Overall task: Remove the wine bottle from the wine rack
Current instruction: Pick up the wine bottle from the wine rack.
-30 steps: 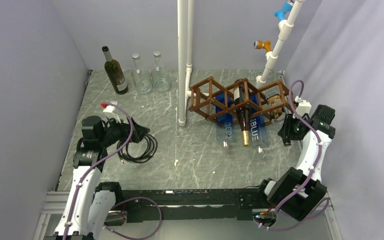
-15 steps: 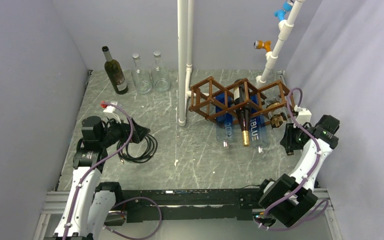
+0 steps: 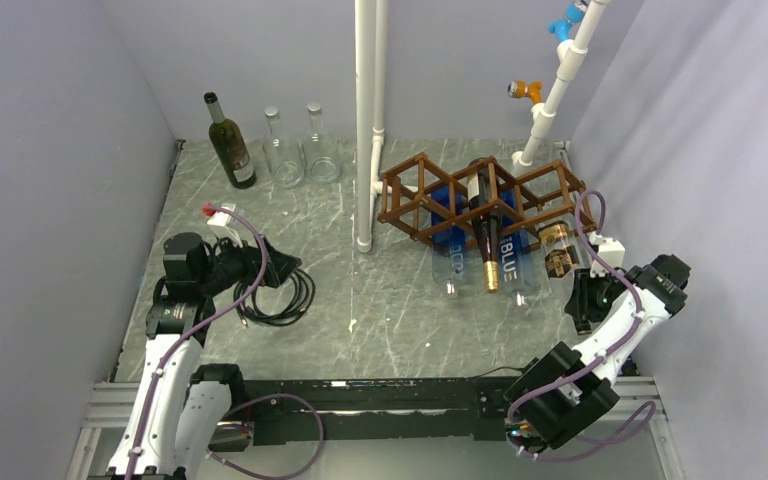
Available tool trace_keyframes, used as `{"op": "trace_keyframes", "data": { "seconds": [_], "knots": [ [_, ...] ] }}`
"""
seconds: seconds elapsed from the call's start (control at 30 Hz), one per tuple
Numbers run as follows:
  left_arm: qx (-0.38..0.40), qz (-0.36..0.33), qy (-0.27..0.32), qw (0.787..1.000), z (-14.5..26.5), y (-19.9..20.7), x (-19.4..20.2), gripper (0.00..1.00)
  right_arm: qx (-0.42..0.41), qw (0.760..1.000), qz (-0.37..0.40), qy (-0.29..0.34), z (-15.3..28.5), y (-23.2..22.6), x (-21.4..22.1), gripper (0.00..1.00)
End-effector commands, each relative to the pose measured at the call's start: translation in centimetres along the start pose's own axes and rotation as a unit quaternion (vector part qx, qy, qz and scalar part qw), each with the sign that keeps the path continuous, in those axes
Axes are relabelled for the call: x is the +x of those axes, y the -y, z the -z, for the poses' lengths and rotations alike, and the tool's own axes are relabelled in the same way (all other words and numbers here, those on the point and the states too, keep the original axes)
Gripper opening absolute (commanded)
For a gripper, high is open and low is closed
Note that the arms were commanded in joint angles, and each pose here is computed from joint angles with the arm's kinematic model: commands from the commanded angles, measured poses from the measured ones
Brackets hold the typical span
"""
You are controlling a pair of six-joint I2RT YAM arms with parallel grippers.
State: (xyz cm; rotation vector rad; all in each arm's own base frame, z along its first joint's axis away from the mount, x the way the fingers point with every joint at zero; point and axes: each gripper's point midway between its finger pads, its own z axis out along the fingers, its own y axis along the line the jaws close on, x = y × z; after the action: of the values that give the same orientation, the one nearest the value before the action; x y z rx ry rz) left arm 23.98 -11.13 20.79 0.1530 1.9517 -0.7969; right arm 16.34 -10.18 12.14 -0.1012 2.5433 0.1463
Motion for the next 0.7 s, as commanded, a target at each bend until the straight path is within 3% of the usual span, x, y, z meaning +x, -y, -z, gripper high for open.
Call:
{"op": "trace_keyframes", "data": {
  "seconds": [0.0,0.67],
  "knots": [
    [0.031,-0.032,0.023,0.999,0.5,1.8,-1.9,1.0,0.005,0.999,0.037,0.015,1.6,-0.2,-0.4,0.0],
    [0.037,-0.035,0.024,0.998,0.6,2.0,-2.0,0.99,0.052,0.996,0.05,0.047,6.0,-0.5,-2.6,0.0]
  ]
}}
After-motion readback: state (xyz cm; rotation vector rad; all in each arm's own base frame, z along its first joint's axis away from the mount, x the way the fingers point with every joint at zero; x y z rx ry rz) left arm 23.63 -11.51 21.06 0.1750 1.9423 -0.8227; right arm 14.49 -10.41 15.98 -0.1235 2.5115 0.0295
